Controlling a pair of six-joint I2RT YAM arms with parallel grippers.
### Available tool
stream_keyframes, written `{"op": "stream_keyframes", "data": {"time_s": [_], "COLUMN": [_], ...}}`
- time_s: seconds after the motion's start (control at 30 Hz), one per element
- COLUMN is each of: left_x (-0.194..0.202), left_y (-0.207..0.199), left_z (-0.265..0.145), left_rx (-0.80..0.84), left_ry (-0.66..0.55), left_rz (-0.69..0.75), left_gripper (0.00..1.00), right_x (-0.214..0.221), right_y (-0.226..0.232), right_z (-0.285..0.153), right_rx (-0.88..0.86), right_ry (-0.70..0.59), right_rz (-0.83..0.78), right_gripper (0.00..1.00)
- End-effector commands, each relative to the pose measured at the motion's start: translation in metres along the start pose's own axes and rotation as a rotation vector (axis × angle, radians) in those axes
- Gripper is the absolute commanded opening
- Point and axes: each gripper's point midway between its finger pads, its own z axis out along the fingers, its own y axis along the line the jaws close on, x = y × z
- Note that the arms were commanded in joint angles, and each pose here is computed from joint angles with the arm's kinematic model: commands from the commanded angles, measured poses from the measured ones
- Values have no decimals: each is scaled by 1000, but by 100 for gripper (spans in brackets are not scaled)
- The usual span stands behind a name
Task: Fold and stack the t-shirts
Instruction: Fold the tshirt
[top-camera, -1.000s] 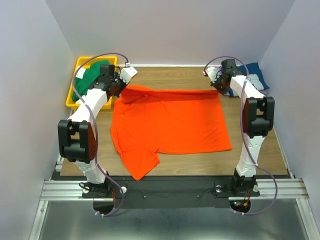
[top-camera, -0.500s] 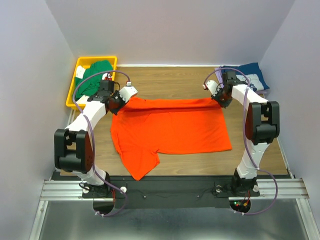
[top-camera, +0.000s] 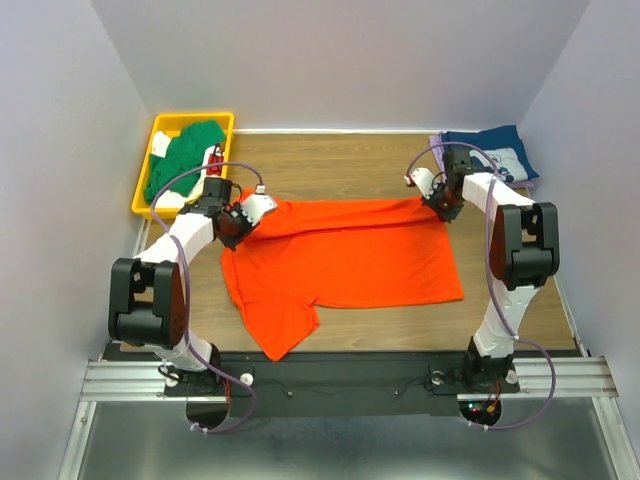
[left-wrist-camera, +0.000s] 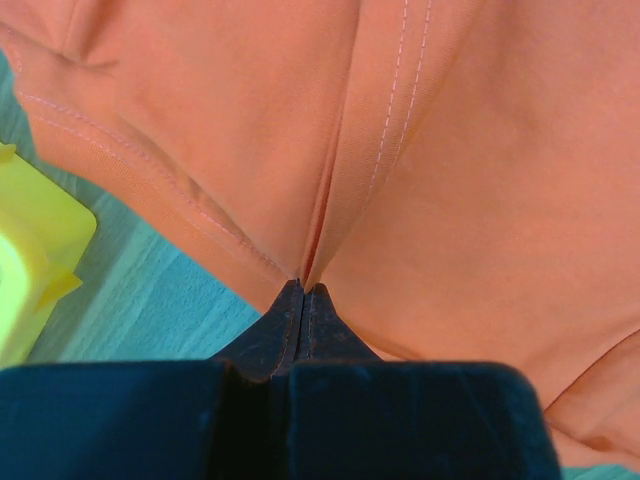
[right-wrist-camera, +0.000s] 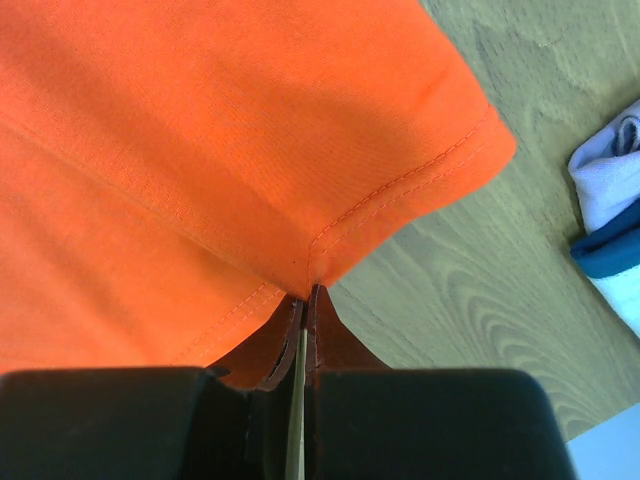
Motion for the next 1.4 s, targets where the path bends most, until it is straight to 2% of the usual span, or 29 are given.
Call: {"op": "stream_keyframes", "data": {"time_s": [0.0,0.23,0.27,0.3,0.33,0.37,0.4,0.6,0.67,0.7,0.8,0.97,1.27,1.37], "left_x": [-3,4,7,9,12,9,1,-73,-97,-102,-120,-125,-107,-101], "left_y": [-10,-38,-41,-42,-42,-42,-31,27,50,58,88,125,140,139], "left_z": [-3,-1,0,1,-1,-3,-10,-36,-42,-39,-25,3,47,56], "left_rx": [26,77,86,92,103,121,106,16,-23,-39,-99,-183,-208,-200], "left_ry": [-12,22,34,40,50,29,2,-182,-239,-247,-265,-235,-158,-133], "left_rz": [-2,50,54,53,45,40,27,7,-12,-36,-136,-250,-333,-347], "left_gripper": [0,0,0,0,8,16,26,43,43,43,43,43,44,44], "right_x": [-4,0,1,2,1,-4,-11,-62,-70,-79,-89,-85,-66,-54], "right_y": [-8,-4,-3,-1,-2,-10,-11,-43,-44,-49,-56,-59,-47,-39], "right_z": [-11,-16,-17,-20,-23,-32,-38,-61,-43,-51,-28,5,43,51], "right_rx": [26,22,21,15,18,37,33,33,-15,-7,-41,-56,-97,-111], "right_ry": [-24,-14,-11,-6,-12,-33,-60,-209,-217,-244,-239,-194,-117,-78], "right_rz": [0,-20,-24,-28,-24,-18,-5,105,164,185,273,302,295,277], "right_gripper": [1,2,9,20,42,49,61,63,61,59,52,52,55,51]}}
